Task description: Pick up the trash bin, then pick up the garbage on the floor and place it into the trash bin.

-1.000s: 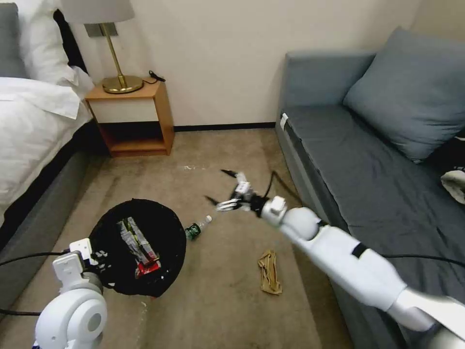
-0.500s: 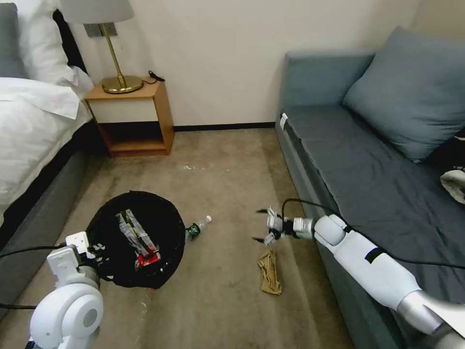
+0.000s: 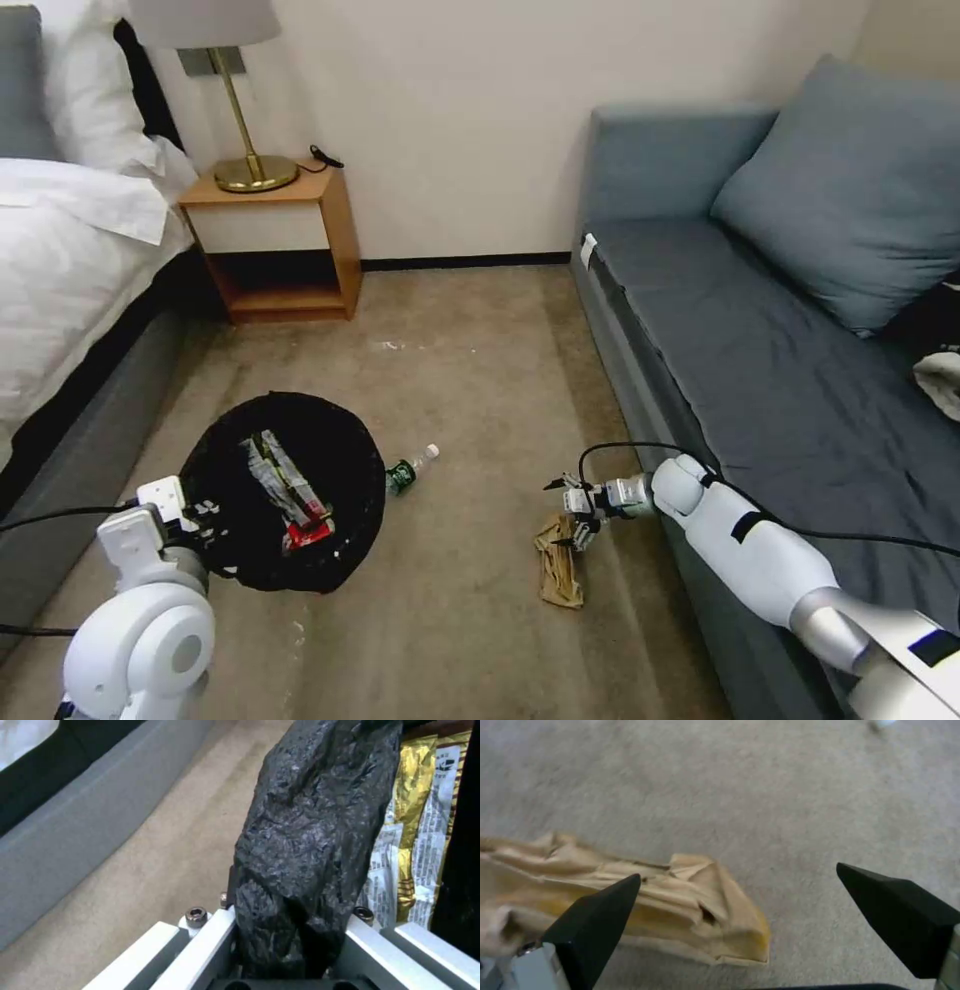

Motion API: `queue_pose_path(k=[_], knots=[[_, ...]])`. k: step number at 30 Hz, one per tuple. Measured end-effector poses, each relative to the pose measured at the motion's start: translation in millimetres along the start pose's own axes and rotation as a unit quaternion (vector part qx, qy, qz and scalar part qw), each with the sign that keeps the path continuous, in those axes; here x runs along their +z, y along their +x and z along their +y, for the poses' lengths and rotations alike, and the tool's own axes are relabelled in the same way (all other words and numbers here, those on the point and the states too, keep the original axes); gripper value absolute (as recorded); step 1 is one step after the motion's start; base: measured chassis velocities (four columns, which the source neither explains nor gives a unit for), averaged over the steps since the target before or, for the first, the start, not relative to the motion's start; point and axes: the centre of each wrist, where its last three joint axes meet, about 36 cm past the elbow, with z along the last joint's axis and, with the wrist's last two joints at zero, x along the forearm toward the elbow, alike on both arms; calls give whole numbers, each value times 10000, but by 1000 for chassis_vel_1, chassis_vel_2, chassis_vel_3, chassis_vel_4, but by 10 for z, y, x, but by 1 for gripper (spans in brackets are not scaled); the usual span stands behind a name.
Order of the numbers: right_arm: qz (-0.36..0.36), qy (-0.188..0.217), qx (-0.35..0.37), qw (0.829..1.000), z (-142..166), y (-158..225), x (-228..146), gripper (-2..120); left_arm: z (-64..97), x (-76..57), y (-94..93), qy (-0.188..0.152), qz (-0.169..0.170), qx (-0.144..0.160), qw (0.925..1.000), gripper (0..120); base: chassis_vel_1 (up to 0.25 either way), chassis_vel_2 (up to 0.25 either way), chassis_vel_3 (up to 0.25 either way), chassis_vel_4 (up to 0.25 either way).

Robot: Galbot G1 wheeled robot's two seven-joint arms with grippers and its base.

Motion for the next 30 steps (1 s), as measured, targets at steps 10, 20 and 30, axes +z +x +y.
queue_pose_path(k=[10, 20, 30], knots=[[241, 1007, -724, 9920, -54, -112, -77, 100, -100, 20, -32, 21, 17, 101, 9999, 1, 0, 0, 0, 0], [235, 1117, -808, 9902, -120, -184, -128, 100, -124, 14, -53, 26, 11, 126, 9999, 1, 0, 0, 0, 0], [16, 1193, -876, 9890, -45, -125, -198, 100, -183, 26, -79, 33, 41, 199, 9998, 1, 0, 0, 0, 0]])
